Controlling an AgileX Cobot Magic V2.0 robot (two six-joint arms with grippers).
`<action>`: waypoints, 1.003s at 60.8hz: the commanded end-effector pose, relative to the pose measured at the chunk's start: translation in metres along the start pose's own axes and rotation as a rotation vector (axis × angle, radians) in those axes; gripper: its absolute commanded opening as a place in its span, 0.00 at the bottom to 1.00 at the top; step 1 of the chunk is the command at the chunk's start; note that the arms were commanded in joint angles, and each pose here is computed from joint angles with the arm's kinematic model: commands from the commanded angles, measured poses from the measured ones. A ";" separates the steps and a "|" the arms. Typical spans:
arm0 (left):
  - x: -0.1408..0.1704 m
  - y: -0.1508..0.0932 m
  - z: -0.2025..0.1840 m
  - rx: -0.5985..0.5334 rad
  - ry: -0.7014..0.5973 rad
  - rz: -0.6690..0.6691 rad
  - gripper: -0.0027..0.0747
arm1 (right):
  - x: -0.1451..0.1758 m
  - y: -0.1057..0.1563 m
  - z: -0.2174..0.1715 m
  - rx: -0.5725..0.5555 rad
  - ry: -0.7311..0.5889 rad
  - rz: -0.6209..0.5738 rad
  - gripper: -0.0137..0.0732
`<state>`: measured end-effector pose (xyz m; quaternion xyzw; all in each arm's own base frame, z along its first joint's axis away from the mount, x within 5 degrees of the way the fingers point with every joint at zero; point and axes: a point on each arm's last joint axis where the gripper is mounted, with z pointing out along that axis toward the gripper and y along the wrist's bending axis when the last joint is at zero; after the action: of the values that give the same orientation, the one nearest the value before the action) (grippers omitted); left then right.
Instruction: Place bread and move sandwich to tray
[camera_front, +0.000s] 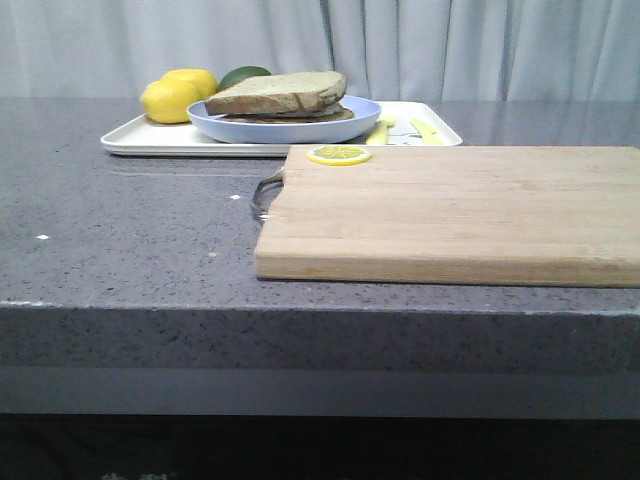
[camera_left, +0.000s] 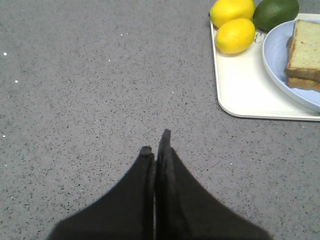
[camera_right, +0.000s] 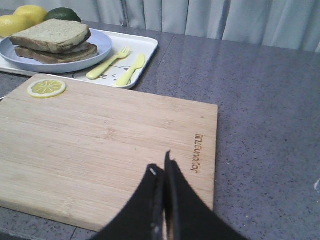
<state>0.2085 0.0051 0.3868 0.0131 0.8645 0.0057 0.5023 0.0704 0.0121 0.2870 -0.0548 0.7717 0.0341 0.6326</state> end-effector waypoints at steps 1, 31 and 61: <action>-0.010 -0.001 -0.022 -0.002 -0.164 -0.015 0.01 | -0.014 -0.002 -0.002 0.026 -0.080 -0.001 0.07; 0.078 -0.007 -0.075 -0.008 -0.270 -0.015 0.01 | -0.014 -0.002 -0.002 0.026 -0.080 -0.001 0.07; 0.094 -0.010 -0.109 -0.006 -0.379 -0.014 0.01 | -0.014 -0.002 -0.002 0.026 -0.080 -0.001 0.07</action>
<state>0.0664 -0.0010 0.3454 0.0120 0.7816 0.0088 0.6236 0.0704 0.0122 0.2870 -0.0551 0.7717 0.0344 0.6326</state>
